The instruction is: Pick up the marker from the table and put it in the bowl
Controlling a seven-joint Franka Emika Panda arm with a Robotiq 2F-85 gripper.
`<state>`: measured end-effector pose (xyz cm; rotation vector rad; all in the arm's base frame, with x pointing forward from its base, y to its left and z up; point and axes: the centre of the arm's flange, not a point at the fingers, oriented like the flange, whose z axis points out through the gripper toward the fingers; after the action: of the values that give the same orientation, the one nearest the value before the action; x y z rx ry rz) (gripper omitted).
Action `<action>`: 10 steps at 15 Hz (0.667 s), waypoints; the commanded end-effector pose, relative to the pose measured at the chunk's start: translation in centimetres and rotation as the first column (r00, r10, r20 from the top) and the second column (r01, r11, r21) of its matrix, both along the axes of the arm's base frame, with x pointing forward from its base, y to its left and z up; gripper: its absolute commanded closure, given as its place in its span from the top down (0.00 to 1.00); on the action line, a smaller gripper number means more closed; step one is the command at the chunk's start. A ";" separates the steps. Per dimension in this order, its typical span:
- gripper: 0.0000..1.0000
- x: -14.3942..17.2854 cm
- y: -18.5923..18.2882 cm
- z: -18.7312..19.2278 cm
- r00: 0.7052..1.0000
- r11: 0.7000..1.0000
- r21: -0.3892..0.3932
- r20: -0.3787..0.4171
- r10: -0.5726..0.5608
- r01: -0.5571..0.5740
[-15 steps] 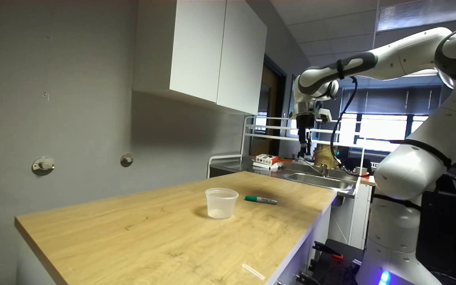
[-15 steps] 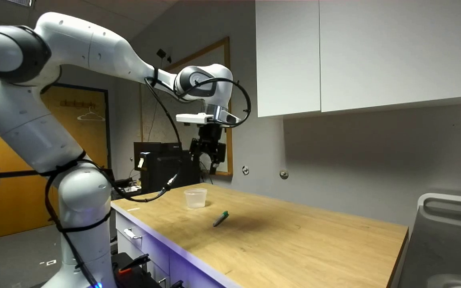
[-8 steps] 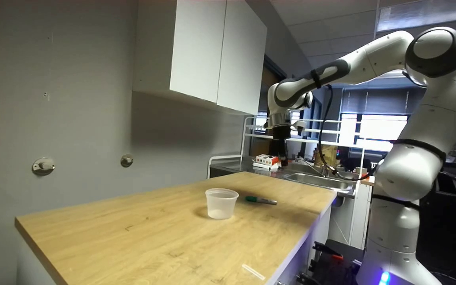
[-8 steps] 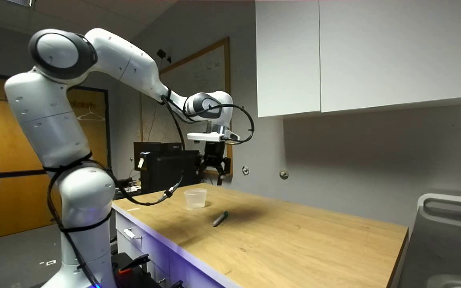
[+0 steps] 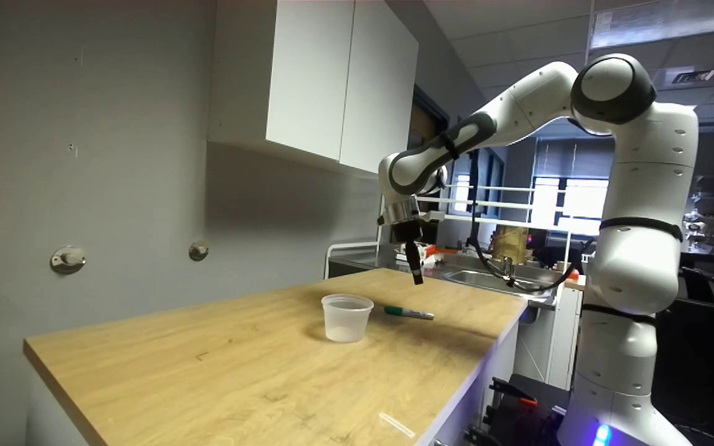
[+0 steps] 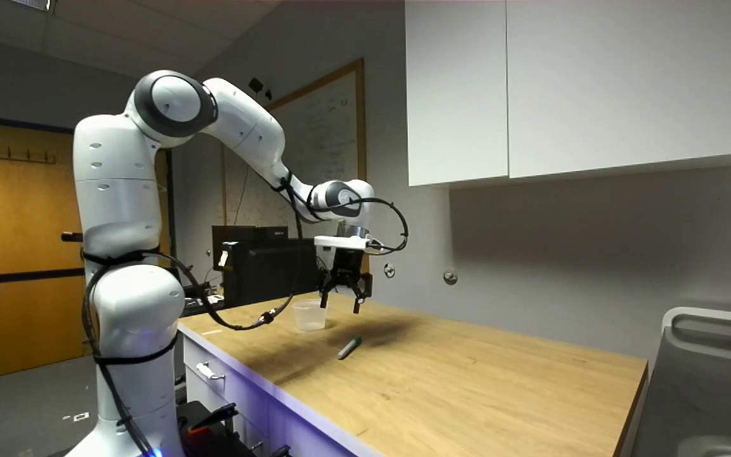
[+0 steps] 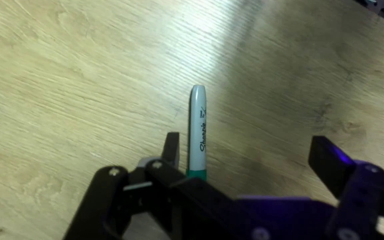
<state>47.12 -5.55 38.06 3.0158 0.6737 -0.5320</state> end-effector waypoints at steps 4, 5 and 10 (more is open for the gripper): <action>1.00 4.2 -1.2 -4.6 0.997 0.999 0.032 -0.077 0.031 -0.029; 1.00 4.4 -1.4 -5.4 0.995 0.999 0.039 -0.089 0.032 -0.028; 1.00 5.5 -1.8 -8.7 0.989 0.998 0.057 -0.144 0.027 -0.019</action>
<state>50.80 -7.05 30.39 3.0176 0.7166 -0.7239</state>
